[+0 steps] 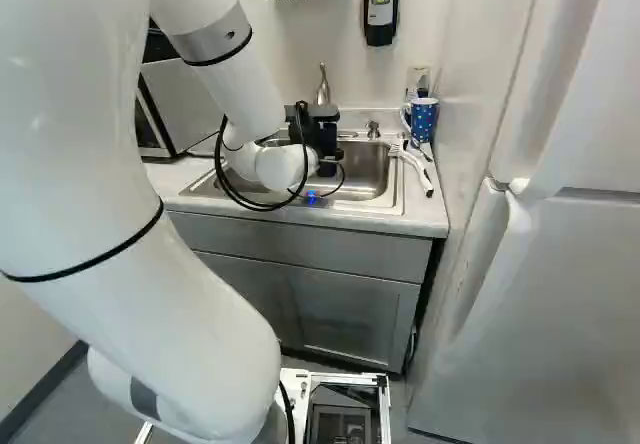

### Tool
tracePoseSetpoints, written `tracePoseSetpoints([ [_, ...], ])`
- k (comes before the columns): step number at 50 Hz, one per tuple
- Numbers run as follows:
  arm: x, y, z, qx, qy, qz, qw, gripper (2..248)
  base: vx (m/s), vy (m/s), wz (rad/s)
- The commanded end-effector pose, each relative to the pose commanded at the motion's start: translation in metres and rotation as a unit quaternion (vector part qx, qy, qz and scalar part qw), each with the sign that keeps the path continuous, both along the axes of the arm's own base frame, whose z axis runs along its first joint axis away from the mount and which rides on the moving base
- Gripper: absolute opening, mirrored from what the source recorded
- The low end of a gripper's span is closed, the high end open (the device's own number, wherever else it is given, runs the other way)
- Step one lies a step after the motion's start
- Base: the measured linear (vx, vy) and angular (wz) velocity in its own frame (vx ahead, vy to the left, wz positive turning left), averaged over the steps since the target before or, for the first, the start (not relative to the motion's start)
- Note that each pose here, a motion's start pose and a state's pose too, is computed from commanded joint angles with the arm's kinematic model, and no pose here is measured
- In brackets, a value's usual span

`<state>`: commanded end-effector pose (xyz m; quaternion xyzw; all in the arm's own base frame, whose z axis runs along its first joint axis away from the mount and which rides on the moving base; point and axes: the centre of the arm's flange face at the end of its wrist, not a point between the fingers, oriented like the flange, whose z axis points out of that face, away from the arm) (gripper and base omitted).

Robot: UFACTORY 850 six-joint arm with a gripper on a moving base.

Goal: Rinse the cup and place it in the tray

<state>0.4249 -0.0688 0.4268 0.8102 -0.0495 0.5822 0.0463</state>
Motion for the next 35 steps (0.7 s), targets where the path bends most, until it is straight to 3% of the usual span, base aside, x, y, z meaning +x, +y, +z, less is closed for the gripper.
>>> tracePoseSetpoints([
  [35, 0.0000, 0.0000, 0.0000, 0.000, 0.000, 0.000, 1.0000, 124, 0.000, 0.000, 0.000],
])
